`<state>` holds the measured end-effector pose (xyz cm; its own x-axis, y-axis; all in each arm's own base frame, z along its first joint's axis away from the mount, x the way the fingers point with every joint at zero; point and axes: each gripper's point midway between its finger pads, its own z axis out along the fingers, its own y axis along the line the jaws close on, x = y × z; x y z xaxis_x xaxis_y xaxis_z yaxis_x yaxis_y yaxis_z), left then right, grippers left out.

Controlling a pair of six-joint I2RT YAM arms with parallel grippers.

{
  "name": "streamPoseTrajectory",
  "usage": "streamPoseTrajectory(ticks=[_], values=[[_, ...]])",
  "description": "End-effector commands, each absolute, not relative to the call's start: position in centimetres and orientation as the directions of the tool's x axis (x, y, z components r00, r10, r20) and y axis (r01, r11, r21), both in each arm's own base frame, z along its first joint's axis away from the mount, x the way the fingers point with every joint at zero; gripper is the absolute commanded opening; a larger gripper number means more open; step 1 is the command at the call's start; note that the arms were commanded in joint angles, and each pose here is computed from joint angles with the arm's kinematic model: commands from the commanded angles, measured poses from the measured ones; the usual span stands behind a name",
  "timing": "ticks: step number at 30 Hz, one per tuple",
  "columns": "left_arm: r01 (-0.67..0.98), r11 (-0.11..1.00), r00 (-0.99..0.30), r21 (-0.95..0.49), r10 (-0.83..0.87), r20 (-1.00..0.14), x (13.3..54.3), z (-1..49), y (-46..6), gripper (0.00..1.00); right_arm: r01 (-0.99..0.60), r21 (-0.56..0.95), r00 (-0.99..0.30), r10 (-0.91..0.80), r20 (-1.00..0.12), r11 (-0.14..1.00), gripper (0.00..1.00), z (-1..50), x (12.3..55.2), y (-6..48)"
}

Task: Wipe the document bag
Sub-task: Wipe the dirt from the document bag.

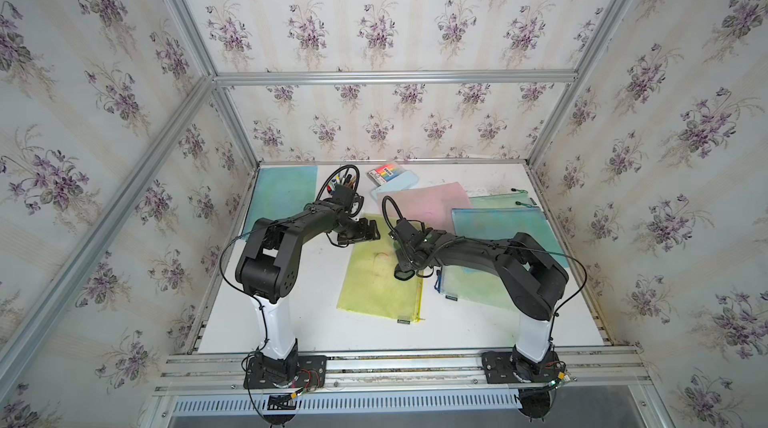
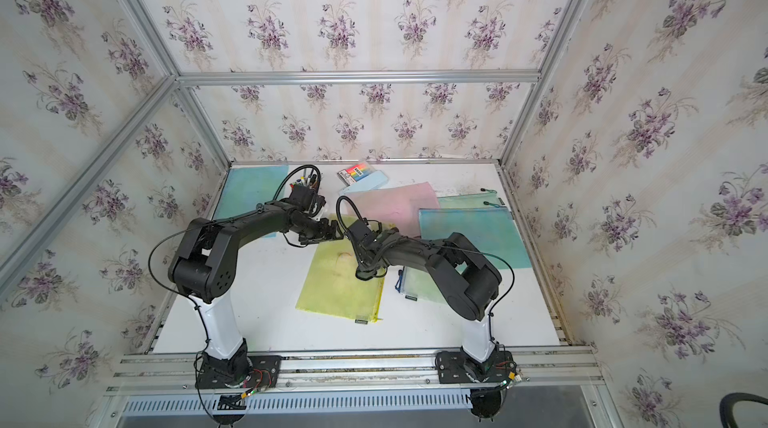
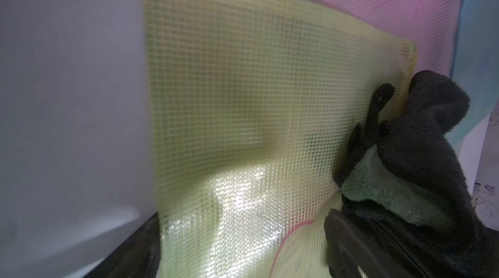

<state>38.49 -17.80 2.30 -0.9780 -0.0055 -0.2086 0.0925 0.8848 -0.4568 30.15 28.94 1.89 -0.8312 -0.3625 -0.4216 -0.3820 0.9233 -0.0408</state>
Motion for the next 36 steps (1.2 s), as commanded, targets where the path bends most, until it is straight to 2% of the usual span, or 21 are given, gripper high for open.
streamPoseTrajectory(ticks=[1,5,9,11,14,18,22,29,33,36], values=[[0.079,0.890,-0.984,-0.448,-0.002,-0.176,38.3,0.2,-17.0,0.93,-0.414,-0.026,-0.840,-0.392,-0.375,0.910,0.12,0.6,29.1,29.1],[0.102,0.798,-0.992,-0.595,0.033,-0.125,37.2,0.5,-19.9,0.93,-0.422,-0.024,-0.838,-0.400,-0.372,0.906,0.12,0.3,29.0,29.1],[0.116,0.685,-0.990,-0.720,0.018,-0.142,36.0,2.6,-21.8,0.92,-0.426,-0.013,-0.836,-0.399,-0.377,0.905,0.12,0.1,28.9,29.2],[0.139,0.653,-0.985,-0.744,0.015,-0.171,36.1,3.9,-22.2,0.90,-0.428,-0.016,-0.835,-0.401,-0.377,0.904,0.12,0.0,28.9,29.1],[0.162,0.663,-0.980,-0.731,0.021,-0.199,36.6,5.0,-21.9,0.85,-0.429,-0.027,-0.831,-0.406,-0.381,0.903,0.12,0.2,28.9,28.8],[0.146,0.683,-0.982,-0.716,0.010,-0.190,37.0,4.9,-21.1,0.71,-0.434,-0.043,-0.817,-0.414,-0.402,0.900,0.12,1.1,29.0,28.3],[0.132,0.687,-0.983,-0.714,0.000,-0.182,36.8,4.8,-20.8,0.44,-0.445,-0.065,-0.796,-0.428,-0.428,0.893,0.12,2.3,29.3,27.6],[0.105,0.665,-0.985,-0.739,-0.035,-0.171,36.2,4.9,-21.0,0.11,-0.473,-0.077,-0.763,-0.452,-0.462,0.877,0.13,4.3,29.2,26.9],[0.093,0.658,-0.983,-0.747,-0.057,-0.173,35.6,5.6,-21.4,0.00,-0.478,-0.058,-0.745,-0.440,-0.502,0.876,0.13,6.3,29.4,26.9],[0.085,0.657,-0.981,-0.749,-0.075,-0.178,34.4,6.2,-22.5,0.00,-0.470,-0.051,-0.728,-0.420,-0.541,0.881,0.13,8.7,29.6,26.3]])
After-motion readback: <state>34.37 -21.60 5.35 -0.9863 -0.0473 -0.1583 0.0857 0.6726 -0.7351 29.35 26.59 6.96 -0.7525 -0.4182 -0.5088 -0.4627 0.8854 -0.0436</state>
